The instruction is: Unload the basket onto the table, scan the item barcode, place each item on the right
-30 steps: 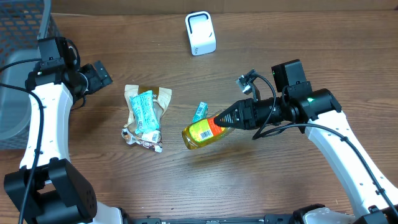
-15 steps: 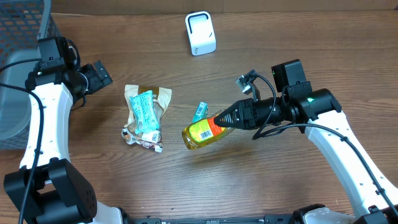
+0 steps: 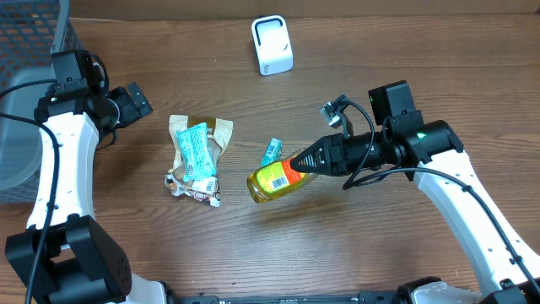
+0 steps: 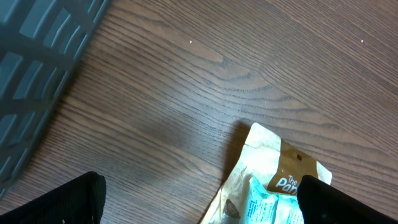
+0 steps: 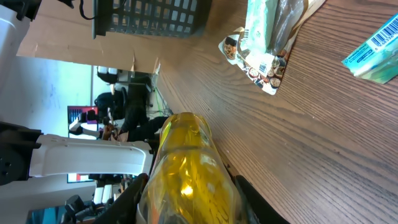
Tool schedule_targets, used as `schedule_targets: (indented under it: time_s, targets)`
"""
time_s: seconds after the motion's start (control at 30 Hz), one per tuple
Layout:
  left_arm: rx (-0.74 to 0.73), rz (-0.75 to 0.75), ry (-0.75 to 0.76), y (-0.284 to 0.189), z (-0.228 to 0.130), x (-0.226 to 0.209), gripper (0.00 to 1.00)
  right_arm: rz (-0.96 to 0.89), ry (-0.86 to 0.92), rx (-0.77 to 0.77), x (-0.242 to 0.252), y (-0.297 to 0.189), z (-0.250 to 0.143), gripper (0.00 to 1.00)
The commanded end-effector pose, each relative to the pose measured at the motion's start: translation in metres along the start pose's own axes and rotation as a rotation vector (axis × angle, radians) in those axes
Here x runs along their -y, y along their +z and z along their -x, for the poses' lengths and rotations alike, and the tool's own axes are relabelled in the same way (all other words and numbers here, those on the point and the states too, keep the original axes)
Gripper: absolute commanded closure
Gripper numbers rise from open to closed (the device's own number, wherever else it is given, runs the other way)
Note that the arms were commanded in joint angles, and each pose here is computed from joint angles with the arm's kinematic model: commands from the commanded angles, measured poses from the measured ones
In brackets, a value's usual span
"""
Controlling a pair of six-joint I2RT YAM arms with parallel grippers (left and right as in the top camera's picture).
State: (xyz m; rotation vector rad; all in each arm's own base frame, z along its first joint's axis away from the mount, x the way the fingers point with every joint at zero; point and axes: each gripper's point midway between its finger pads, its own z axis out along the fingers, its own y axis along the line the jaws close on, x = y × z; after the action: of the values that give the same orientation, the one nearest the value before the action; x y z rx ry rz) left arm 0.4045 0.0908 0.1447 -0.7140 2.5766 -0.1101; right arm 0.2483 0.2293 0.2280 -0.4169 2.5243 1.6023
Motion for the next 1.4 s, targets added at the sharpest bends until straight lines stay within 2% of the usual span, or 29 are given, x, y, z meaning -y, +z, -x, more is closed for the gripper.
schedule_targets:
  time_s: [0.0,0.57,1.0,1.13,1.33,1.37]
  targets:
    - [0.013,-0.015,-0.004,-0.003,0.006,0.005,0.00,0.055,-0.060,0.021,-0.024,-0.009,0.006,0.67]
    - [0.013,-0.015,-0.004,-0.003,0.006,0.005,0.00,0.053,-0.059,0.022,-0.023,-0.008,0.006,0.71]
    - [0.013,-0.015,-0.004,-0.003,0.006,0.005,0.00,-0.265,0.004,0.062,0.032,-0.014,0.008,0.73]
    - [0.013,-0.015,-0.004,-0.003,0.006,0.005,0.00,-0.415,0.003,0.097,0.056,-0.023,0.014,0.76]
    - [0.013,-0.015,-0.004,-0.003,0.006,0.005,0.00,-0.421,-0.079,0.171,0.054,-0.026,0.036,0.76]
    - [0.013,-0.015,-0.004,-0.003,0.006,0.005,0.00,-0.414,-0.104,0.194,0.051,-0.026,0.043,0.81]
